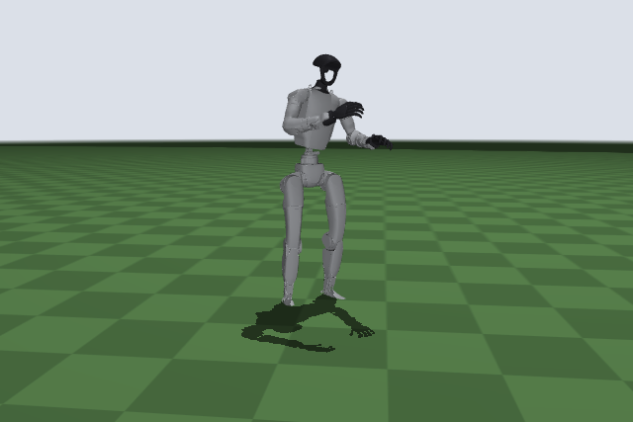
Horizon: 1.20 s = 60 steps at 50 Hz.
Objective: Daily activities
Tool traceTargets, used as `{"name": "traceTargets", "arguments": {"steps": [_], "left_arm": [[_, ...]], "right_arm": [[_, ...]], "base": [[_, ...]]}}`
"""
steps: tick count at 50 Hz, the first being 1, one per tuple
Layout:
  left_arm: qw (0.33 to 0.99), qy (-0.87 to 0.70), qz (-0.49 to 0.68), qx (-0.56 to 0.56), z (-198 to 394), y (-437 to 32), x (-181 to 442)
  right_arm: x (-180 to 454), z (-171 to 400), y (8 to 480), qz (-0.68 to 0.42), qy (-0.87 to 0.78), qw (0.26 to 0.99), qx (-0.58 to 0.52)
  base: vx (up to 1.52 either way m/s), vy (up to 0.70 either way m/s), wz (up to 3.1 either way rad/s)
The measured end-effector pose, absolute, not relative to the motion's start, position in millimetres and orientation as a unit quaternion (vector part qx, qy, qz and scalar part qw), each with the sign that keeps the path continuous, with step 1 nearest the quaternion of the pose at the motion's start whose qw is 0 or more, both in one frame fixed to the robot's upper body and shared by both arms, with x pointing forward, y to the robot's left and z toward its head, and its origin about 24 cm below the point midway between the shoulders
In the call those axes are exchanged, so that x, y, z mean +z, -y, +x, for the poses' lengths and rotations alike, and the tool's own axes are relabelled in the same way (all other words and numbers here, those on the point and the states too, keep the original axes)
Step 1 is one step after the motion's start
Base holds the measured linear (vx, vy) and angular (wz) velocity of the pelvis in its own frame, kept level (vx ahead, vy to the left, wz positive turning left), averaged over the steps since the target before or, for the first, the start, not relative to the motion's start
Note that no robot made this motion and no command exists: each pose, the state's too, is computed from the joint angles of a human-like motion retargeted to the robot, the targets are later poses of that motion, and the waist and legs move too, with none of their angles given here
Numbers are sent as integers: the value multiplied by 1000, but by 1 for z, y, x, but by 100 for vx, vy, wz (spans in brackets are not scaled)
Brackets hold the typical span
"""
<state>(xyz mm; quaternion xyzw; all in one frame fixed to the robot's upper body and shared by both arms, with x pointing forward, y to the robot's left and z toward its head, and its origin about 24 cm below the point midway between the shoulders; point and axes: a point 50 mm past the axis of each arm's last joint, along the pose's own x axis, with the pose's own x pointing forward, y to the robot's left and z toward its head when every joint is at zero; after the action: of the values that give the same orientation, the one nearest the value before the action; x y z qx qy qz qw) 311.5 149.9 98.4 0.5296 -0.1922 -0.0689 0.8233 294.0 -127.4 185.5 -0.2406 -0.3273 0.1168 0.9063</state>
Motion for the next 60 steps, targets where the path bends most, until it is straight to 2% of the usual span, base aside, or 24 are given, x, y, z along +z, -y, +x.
{"name": "traceTargets", "arguments": {"steps": [13, 22, 32, 60], "left_arm": [[715, 288, 625, -126, 310, -122, 120], [667, 340, 648, -140, 302, -108, 127], [686, 368, 615, -127, 292, -103, 137], [780, 291, 541, -124, 279, -115, 117]], "right_arm": [[80, 302, 128, -290, 115, 932, 184], [-8, 300, 132, -342, -78, 915, 200], [-43, 293, 126, -360, -162, 894, 212], [-56, 284, 130, -352, -205, 885, 226]], "base": [[0, 0, 0], [0, 0, 0], [0, 0, 0], [0, 0, 0]]}}
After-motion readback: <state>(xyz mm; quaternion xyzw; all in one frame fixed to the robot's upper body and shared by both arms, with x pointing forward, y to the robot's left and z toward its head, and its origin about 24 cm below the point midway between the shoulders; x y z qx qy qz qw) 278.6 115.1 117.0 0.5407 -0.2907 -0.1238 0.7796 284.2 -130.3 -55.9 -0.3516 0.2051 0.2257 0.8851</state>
